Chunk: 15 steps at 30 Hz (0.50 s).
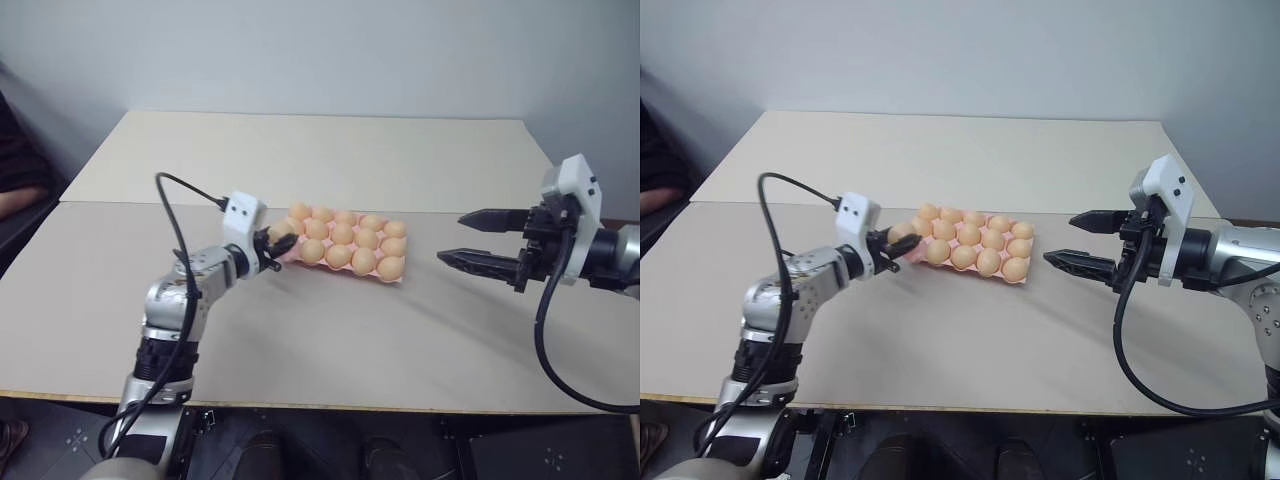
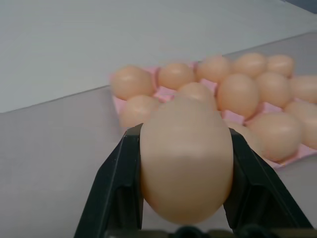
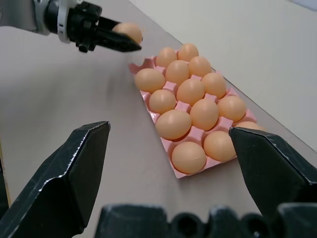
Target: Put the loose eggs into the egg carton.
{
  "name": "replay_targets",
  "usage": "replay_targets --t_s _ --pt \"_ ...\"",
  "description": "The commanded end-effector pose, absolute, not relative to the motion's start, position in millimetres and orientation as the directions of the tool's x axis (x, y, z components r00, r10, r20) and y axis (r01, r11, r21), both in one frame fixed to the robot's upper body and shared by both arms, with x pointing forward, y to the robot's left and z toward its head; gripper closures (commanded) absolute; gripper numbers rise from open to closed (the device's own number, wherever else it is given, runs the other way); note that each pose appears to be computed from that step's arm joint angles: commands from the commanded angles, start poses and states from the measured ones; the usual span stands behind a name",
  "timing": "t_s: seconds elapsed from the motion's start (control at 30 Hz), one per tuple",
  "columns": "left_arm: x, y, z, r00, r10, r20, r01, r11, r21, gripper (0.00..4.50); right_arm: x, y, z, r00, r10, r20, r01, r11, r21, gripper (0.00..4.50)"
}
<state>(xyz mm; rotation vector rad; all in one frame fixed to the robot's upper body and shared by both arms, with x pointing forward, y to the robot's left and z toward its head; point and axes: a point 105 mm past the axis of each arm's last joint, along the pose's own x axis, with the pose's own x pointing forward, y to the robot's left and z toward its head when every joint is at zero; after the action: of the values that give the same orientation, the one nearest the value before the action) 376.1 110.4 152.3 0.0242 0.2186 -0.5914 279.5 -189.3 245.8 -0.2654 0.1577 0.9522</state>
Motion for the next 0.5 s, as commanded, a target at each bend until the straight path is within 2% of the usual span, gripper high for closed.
replay_targets --t_s 0.03,0.23,0.5 --pt "382.4 103.9 158.6 0.834 -0.512 -0.205 0.521 0.854 -0.012 2.83 272.0 -190.4 260.5 0.582 0.789 -0.195 -0.811 0.548 -0.202 0.0" --pt "391.2 100.4 159.0 0.863 -0.461 -0.208 0.471 0.882 -0.003 2.83 269.9 -192.2 259.7 0.591 0.782 -0.198 -0.805 0.558 -0.201 0.0" --pt "385.3 105.3 156.0 0.883 -0.422 -0.205 0.432 0.902 0.007 2.83 272.1 -191.9 258.9 0.597 0.777 -0.2 -0.801 0.564 -0.201 0.0"
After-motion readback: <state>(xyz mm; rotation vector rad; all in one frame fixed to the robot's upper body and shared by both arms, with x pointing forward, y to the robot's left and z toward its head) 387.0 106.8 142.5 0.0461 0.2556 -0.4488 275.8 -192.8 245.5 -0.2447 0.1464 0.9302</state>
